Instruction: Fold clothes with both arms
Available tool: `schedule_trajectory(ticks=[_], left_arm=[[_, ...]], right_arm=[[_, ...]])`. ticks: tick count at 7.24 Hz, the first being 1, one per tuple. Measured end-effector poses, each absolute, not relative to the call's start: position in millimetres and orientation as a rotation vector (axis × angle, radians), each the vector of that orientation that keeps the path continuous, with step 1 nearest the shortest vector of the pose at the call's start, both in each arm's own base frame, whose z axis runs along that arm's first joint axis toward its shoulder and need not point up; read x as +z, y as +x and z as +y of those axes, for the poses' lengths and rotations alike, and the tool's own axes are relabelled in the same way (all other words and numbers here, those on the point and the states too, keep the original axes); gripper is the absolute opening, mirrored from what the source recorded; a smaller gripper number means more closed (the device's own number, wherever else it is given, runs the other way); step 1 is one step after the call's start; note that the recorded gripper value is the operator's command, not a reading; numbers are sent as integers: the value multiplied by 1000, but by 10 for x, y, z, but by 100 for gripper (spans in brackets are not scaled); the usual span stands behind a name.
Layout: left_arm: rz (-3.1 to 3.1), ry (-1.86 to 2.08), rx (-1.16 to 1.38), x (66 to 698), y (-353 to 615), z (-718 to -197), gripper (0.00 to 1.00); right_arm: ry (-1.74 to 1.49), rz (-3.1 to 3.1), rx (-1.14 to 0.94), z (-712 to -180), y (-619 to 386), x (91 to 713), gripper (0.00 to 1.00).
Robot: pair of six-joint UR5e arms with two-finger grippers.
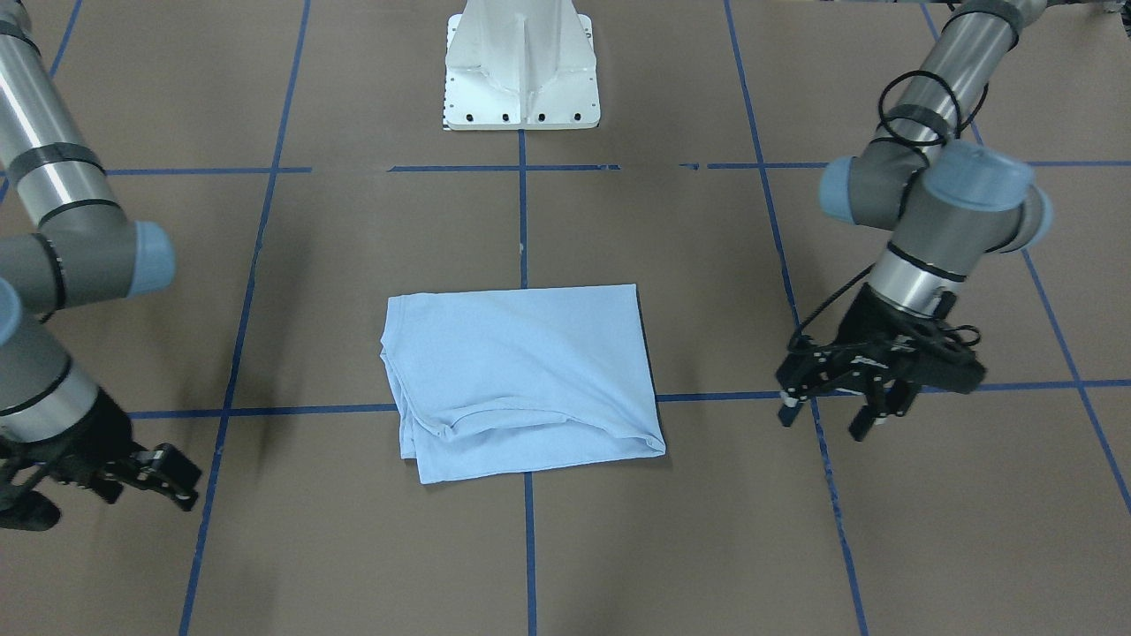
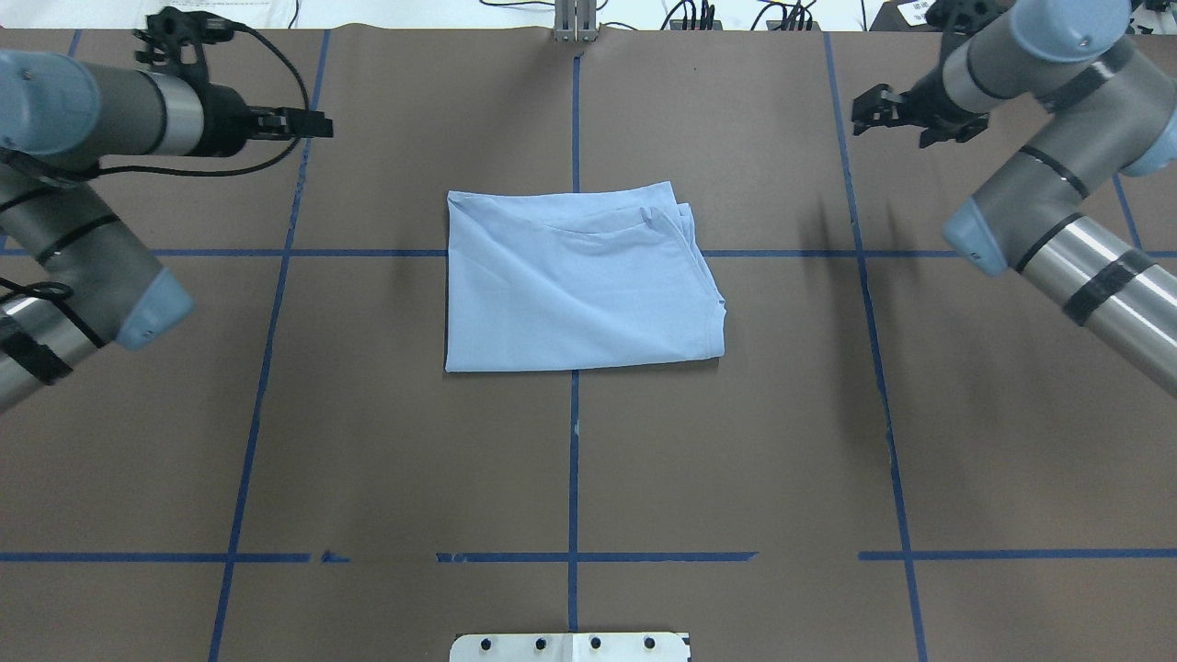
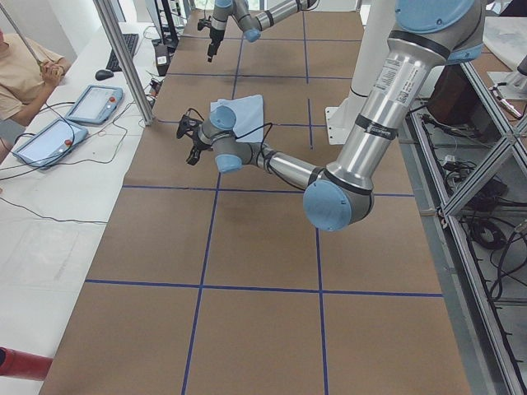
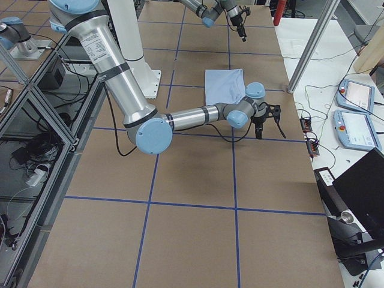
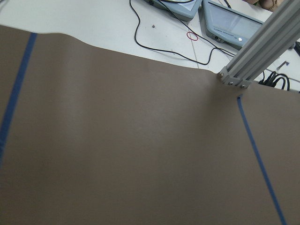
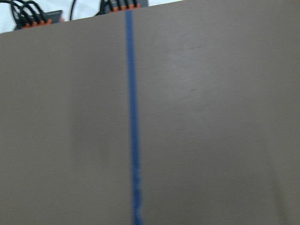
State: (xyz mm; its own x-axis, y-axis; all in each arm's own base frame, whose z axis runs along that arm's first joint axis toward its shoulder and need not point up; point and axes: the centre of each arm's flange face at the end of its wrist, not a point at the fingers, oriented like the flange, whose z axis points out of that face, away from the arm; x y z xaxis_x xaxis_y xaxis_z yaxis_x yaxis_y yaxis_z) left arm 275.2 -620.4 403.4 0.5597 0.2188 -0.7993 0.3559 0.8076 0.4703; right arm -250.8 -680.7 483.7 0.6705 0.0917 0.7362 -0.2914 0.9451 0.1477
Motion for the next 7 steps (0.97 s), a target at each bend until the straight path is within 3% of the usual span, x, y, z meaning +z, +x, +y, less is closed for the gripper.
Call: schedule_trajectory(ticks=[2,4,7], left_arm=[[789,661,104,4423,1212,-6510,100],[694,546,211,4716,-24,-6555,100],[692,399,236,5239,-658,-6024,100]], right_arm=[[215,-755,108,-6830,-1285,5488,100],[148,-729,124,-6561,-404,6109,100],[110,-718,135,-6024,277,6675,100]])
